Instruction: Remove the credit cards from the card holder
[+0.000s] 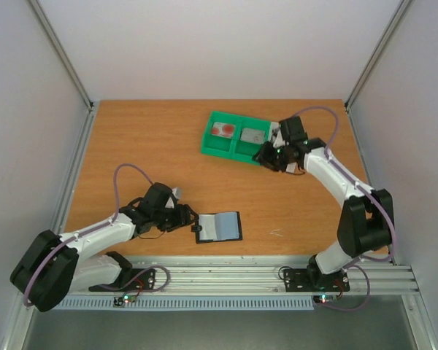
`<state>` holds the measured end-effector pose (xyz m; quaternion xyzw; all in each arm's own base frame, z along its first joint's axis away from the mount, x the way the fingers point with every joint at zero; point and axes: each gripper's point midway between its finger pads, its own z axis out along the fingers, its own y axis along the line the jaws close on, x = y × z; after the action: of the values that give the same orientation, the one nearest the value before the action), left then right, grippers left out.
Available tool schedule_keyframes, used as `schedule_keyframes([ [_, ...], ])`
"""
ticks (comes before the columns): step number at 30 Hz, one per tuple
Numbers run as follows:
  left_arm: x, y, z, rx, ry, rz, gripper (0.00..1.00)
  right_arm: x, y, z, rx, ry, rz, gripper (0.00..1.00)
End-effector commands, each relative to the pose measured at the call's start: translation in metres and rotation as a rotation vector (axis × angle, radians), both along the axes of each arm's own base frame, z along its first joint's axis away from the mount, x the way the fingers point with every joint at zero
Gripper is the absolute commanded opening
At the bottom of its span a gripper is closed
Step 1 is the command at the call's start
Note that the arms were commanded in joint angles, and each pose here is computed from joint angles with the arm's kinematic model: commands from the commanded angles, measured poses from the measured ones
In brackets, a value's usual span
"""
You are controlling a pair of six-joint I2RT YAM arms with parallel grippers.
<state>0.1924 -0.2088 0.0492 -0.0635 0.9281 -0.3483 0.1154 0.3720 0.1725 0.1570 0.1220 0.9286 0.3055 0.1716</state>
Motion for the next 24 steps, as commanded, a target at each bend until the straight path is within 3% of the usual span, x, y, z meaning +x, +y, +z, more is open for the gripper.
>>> schedule_keyframes([
  [1,0.008,-0.004,0.002,-0.031,-0.04,0.009,0.59,-0.059,0.011,-0.013,-0.024,0.021,0.082,0.35],
  [10,0.006,0.007,-0.01,0.044,-0.041,0.013,0.57,-0.148,0.056,-0.06,-0.041,0.105,0.236,0.37],
  [17,0.005,0.0,-0.012,0.001,-0.031,-0.003,0.5,-0.166,0.087,-0.095,-0.084,0.154,0.309,0.38],
  [24,0.006,-0.007,-0.018,-0.034,-0.011,-0.009,0.38,-0.171,0.087,-0.123,-0.168,0.184,0.318,0.39],
])
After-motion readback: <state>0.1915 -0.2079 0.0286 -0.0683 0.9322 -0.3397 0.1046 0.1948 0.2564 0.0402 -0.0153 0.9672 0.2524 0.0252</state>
